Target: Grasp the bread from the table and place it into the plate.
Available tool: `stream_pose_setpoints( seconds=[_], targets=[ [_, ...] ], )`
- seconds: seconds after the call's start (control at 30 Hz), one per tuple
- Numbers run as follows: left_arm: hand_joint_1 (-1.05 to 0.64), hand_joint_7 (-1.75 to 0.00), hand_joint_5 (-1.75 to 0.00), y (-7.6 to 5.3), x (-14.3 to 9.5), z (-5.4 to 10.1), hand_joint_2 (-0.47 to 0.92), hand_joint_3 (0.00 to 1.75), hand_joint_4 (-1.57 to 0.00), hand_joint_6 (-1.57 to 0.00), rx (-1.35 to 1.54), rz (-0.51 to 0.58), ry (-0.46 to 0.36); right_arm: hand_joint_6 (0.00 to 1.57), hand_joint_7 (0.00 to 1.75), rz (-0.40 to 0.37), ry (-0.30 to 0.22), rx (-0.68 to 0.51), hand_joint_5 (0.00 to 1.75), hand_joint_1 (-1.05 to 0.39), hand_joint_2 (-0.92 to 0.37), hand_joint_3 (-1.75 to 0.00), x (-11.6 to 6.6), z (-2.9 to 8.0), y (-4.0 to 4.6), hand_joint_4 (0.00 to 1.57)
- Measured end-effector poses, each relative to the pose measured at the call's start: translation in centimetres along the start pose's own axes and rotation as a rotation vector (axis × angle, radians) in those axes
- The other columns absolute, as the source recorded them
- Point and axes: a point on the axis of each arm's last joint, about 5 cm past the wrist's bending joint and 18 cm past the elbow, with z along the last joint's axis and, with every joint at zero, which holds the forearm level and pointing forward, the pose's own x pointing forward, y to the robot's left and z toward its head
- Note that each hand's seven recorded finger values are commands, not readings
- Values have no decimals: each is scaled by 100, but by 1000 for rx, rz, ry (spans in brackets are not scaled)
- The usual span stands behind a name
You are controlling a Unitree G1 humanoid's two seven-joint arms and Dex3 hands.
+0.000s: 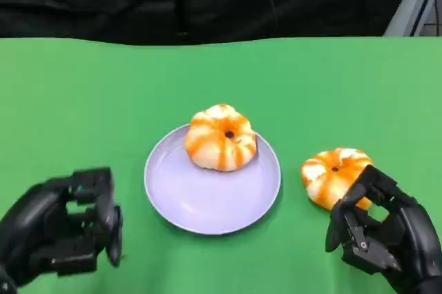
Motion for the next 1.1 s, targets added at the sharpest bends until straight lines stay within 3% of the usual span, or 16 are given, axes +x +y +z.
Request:
stream_pose_setpoints(
  seconds=[0.33,1.1],
  targets=[
    [15,-175,-175,0,-40,-272,69,123,-94,-79,-62,69,-7,62,174,-7,-5,7,175,-15,-56,-112,-7,12,-39,86],
    [17,-175,-175,1,-23,-277,70,123,-90,-77,-32,94,-23,60,175,16,2,-23,175,-17,-57,-111,-30,0,-41,84]
  ],
)
